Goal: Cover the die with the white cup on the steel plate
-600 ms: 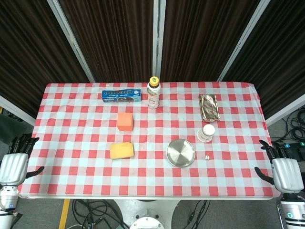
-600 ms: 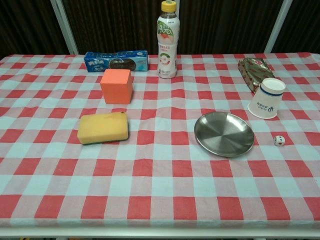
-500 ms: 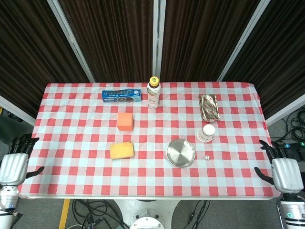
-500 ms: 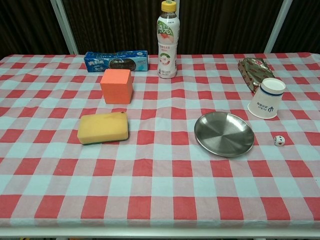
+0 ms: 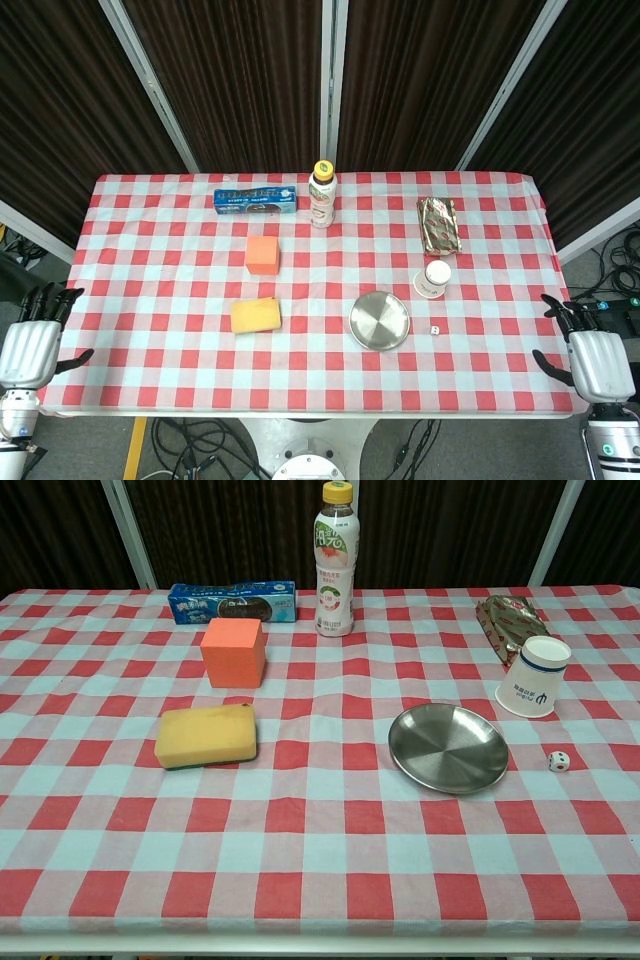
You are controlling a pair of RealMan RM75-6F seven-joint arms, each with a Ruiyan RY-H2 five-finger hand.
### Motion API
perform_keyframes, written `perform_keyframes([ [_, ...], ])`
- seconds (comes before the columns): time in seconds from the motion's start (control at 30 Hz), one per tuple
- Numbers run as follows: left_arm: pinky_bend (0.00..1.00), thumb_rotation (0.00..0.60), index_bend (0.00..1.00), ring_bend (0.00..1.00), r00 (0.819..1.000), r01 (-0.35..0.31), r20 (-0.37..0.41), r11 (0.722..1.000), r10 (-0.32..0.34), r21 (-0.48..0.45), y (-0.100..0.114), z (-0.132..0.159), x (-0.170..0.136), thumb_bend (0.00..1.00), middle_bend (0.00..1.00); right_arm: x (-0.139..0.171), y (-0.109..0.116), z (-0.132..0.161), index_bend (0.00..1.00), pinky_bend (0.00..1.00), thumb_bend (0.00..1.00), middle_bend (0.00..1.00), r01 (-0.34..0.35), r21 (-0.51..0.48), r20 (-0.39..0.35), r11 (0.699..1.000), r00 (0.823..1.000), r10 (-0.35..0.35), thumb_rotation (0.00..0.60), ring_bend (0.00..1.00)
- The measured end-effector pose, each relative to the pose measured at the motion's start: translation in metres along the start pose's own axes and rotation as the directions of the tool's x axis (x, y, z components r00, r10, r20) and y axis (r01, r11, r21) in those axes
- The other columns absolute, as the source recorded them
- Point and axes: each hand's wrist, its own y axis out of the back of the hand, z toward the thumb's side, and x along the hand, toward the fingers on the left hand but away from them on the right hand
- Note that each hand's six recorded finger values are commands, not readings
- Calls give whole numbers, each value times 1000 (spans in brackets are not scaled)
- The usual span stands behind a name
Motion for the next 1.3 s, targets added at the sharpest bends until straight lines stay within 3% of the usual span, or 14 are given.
perform_keyframes([
  [0.17, 40, 600, 133, 10, 1000, -5, 2, 1000, 5, -2, 1, 1, 1, 0, 154, -11, -3, 10, 417, 415, 153, 462, -16, 5, -37, 1000, 999, 17, 600, 355],
  [0.27, 40, 600, 133, 10, 1000, -6, 6, 1000, 6, -8, 0, 3, 0, 0, 155, -19, -13, 20, 459, 457, 162, 485, -54, 1, -71, 999, 996, 54, 600, 386],
  [0.47, 40, 600, 133, 11, 1000, -6, 9, 1000, 6, -8, 1, 3, -2, 0, 154, -41, -49, 46, 468, 487, 170, 479, -161, 37, -141, 986, 976, 164, 600, 393],
  [0.73, 40, 600, 133, 11, 1000, -3, 12, 1000, 3, -11, -1, 3, -3, 0, 155, -72, -106, 72, 468, 489, 228, 446, -270, 142, -170, 952, 941, 292, 600, 349],
  [1.3, 40, 600, 133, 11, 1000, 19, -1, 1000, -19, -23, -5, 0, -5, 0, 154, -91, -158, 99, 471, 493, 246, 464, -300, 240, -199, 923, 916, 349, 600, 347],
])
